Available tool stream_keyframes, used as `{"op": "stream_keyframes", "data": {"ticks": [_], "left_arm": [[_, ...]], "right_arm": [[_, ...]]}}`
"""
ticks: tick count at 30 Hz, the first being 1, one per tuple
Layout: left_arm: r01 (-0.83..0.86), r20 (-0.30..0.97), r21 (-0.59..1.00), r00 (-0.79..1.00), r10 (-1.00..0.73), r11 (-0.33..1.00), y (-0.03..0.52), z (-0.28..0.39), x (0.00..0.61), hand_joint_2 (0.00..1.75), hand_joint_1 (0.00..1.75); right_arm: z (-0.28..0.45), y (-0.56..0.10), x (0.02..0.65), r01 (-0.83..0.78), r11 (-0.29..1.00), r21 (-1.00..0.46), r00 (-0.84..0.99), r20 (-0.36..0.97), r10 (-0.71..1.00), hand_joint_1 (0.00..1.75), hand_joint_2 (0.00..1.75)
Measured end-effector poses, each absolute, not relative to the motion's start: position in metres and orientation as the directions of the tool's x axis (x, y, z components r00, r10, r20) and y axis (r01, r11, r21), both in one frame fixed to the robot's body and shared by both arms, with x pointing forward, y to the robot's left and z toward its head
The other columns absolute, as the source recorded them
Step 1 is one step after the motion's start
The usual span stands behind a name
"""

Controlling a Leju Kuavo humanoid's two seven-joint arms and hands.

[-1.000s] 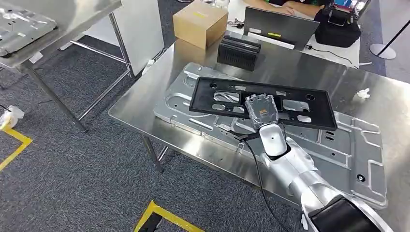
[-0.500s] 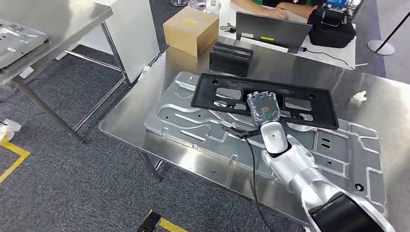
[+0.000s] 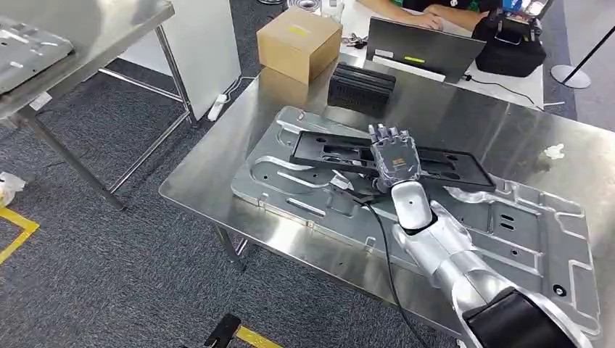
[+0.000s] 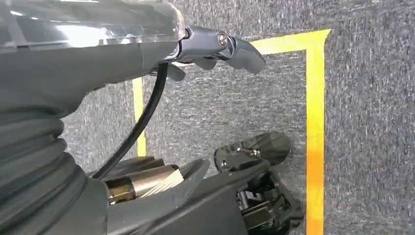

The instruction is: Take the parts from the cabinet and place them on the table.

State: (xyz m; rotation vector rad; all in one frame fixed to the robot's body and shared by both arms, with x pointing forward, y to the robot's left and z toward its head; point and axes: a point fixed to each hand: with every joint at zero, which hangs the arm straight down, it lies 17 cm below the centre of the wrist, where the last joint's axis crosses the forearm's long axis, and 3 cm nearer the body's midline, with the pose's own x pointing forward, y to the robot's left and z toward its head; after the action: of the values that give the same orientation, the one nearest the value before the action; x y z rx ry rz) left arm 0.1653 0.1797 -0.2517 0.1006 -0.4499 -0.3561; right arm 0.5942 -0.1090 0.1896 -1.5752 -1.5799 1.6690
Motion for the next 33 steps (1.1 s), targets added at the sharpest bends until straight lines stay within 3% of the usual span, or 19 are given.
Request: {"op": "stream_keyframes", "data": {"ticks": [4,5,15,22,33], "left_arm": [[0.304,0.422,0.179,0.836,-0.352,0.936,0.181,-0.250,0.170,1.75,0.00],[0.307,0.423,0.172,0.835,-0.352,0.936,0.179,-0.250,0.170,0.00,0.00],[0.323,0.411,0.141,0.841,-0.352,0.936,0.174,-0.252,0.163,0.00,0.00],[0.330,0.418,0.138,0.835,-0.357,0.934,0.172,-0.251,0.164,0.00,0.00],[0.329,0.426,0.132,0.833,-0.353,0.935,0.171,-0.250,0.165,0.00,0.00]], "right_arm": [[0.190,-0.110,0.595,0.412,-0.314,-0.855,-0.316,-0.458,0.831,0.00,0.00],[0.190,-0.110,0.595,0.412,-0.314,-0.855,-0.317,-0.458,0.831,0.00,0.00],[0.194,-0.118,0.599,0.412,-0.325,-0.851,-0.301,-0.464,0.833,0.00,0.00],[0.256,-0.146,0.624,0.483,-0.323,-0.814,-0.217,-0.469,0.856,0.00,0.00],[0.258,-0.151,0.625,0.487,-0.328,-0.809,-0.212,-0.474,0.854,0.00,0.00]]}}
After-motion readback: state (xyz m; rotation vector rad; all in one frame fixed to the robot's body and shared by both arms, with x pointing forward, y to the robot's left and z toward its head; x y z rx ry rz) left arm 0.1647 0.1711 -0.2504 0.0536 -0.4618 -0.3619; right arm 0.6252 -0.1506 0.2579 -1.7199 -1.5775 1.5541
